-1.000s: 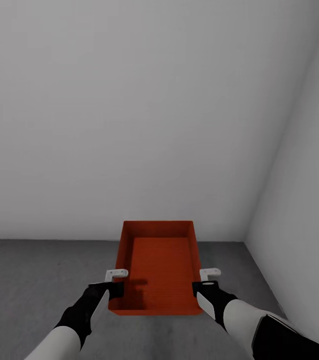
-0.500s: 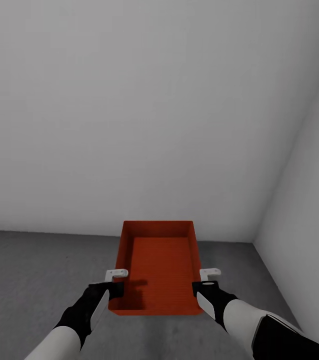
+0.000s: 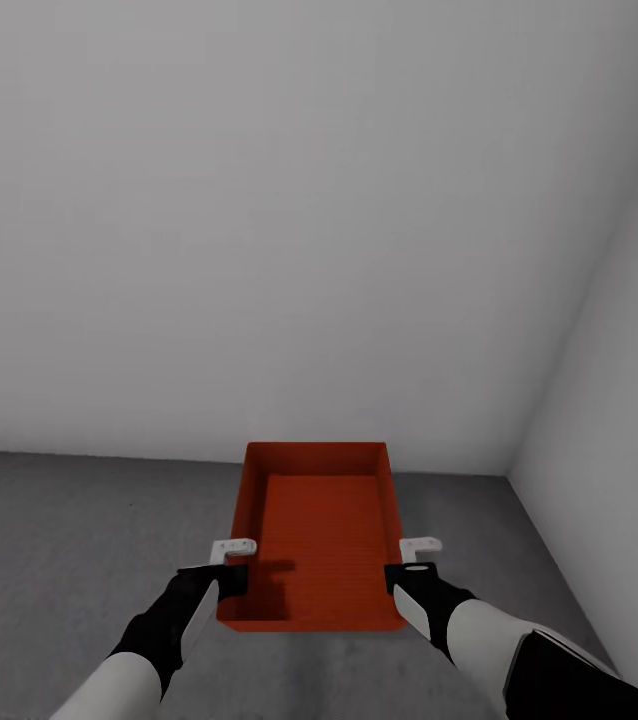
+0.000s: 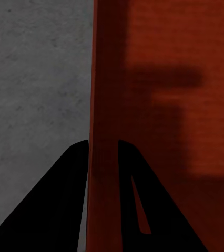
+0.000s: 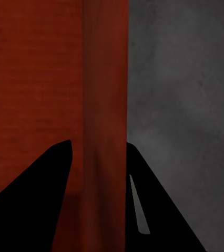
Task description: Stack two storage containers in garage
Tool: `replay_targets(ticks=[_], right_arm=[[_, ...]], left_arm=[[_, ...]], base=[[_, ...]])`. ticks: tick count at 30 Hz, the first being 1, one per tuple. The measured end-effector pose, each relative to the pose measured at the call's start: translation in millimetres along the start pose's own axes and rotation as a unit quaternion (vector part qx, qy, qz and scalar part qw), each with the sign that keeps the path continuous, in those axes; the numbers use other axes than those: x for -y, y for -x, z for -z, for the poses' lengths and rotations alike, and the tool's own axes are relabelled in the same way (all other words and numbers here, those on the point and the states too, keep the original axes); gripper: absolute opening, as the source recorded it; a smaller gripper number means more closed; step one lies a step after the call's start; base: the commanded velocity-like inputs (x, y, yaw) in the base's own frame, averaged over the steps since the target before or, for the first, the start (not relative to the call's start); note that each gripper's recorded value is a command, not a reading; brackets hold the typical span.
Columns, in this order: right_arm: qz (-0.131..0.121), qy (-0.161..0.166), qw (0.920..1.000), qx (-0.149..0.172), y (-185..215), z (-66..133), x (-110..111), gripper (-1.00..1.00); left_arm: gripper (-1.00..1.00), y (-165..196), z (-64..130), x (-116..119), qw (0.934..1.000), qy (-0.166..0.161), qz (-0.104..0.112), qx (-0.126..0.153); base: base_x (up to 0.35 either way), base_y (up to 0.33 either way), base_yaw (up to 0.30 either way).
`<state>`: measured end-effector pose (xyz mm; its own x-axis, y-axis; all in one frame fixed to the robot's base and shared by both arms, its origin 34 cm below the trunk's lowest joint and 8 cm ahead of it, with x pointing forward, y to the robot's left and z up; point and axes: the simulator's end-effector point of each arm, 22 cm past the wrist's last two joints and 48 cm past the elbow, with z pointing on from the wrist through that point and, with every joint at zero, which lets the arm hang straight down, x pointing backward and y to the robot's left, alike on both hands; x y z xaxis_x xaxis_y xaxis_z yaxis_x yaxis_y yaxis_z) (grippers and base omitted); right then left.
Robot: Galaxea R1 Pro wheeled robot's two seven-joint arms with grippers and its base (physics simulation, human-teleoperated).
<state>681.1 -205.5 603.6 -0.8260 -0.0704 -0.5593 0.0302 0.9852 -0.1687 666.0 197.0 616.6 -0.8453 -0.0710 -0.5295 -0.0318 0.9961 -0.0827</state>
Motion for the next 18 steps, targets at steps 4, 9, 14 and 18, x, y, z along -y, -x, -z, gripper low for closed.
replay_targets(ticks=[4,9,14,18], right_arm=[[0.000,0.000,1.0000,-0.003,-7,-7.4,-2,-1.00],[0.001,0.000,1.0000,-0.008,-17,-16.7,-4,-1.00],[0.002,0.001,0.9999,-0.012,-27,-26.0,-6,-1.00],[0.002,0.001,0.9999,-0.015,-34,-33.4,-8,-1.00]], left_arm=[[-1.00,-7,-7.7,-1,1.0000,0.000,0.000,-0.003],[-1.00,-16,-17.6,-2,1.0000,0.001,0.000,-0.008],[-1.00,-25,-27.3,-3,0.9999,0.001,0.000,-0.012],[-1.00,-32,-35.2,-4,0.9999,0.001,0.000,-0.015]], base=[[0.000,0.000,0.000],[0.000,0.000,0.000],[0.000,0.000,0.000],[0.000,0.000,0.000]])
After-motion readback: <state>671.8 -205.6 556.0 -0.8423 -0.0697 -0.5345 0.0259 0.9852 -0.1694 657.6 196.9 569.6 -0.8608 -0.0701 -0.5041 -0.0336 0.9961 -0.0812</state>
